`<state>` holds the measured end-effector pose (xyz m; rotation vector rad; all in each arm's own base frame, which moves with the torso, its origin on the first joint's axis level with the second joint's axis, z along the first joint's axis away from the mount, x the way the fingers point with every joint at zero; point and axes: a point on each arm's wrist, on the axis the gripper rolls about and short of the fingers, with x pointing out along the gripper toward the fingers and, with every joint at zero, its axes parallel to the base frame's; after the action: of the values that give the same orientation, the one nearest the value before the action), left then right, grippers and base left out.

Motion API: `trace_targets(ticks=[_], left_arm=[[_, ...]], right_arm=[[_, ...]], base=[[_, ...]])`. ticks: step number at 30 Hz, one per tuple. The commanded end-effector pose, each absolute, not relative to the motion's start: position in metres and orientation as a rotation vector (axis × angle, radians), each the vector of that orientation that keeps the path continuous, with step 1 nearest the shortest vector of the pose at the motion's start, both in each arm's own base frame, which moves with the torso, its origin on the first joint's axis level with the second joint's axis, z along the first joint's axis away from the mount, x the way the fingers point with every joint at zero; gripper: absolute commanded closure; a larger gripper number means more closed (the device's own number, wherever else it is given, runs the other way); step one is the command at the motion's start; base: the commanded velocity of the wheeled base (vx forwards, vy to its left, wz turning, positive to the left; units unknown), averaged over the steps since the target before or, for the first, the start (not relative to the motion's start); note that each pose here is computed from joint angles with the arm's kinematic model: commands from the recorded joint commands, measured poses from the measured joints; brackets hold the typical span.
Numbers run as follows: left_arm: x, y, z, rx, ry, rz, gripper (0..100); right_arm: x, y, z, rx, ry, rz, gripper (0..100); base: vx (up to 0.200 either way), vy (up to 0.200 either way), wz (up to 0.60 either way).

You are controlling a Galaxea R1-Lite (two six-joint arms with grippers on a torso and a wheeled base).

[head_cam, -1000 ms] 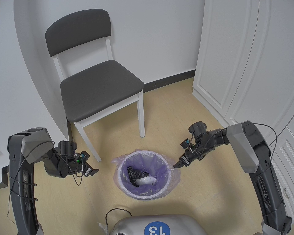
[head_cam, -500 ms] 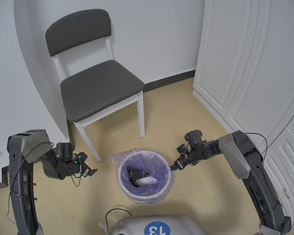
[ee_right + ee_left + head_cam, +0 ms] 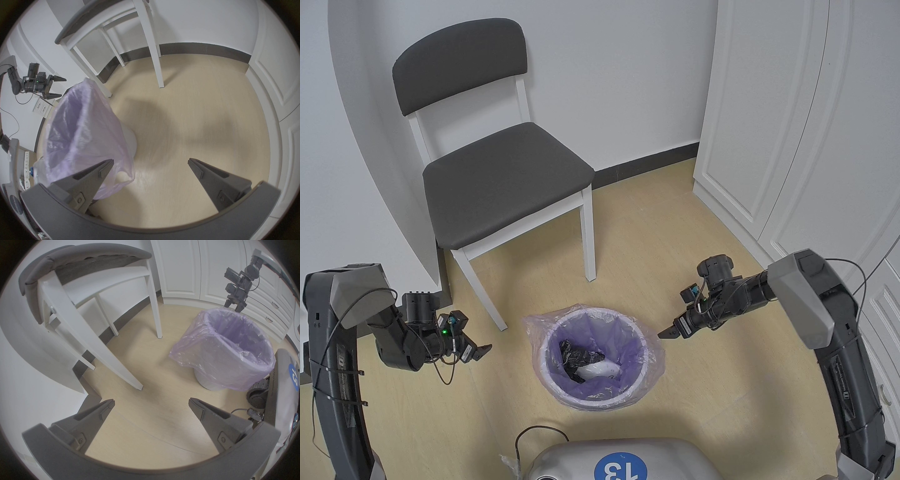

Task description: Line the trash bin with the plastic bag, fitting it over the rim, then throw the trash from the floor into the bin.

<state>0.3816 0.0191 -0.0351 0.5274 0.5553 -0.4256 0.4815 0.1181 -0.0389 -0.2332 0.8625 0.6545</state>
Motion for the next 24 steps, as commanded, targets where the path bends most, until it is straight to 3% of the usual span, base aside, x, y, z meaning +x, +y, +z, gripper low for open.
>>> trace_targets(ticks=[1,8,12,16,21,24], left_arm=[[0.357,0.021,0.005,0.502,0.479,-0.416,0],[0.329,0.018,0.029,0.43,0.365,-0.363,0],[0.323,0.017,0.069,0.327,0.182,-0.294,0],[0.314,0.015,0.094,0.253,0.121,-0.273,0],[0.302,0.016,0.13,0.165,0.024,-0.178,0],[0.294,0.016,0.151,0.127,-0.038,-0.13,0]], right_arm=[[0.445,0.074,0.036,-0.191,0.793,0.62,0],[0.418,0.053,0.06,-0.167,0.654,0.556,0],[0.395,0.05,0.109,-0.06,0.479,0.49,0],[0.384,0.049,0.141,-0.011,0.361,0.434,0],[0.37,0.049,0.189,0.042,0.147,0.257,0],[0.355,0.048,0.21,0.082,0.067,0.235,0]], base=[[0.0,0.0,0.0],[0.0,0.0,0.0],[0.0,0.0,0.0],[0.0,0.0,0.0],[0.0,0.0,0.0],[0.0,0.0,0.0]])
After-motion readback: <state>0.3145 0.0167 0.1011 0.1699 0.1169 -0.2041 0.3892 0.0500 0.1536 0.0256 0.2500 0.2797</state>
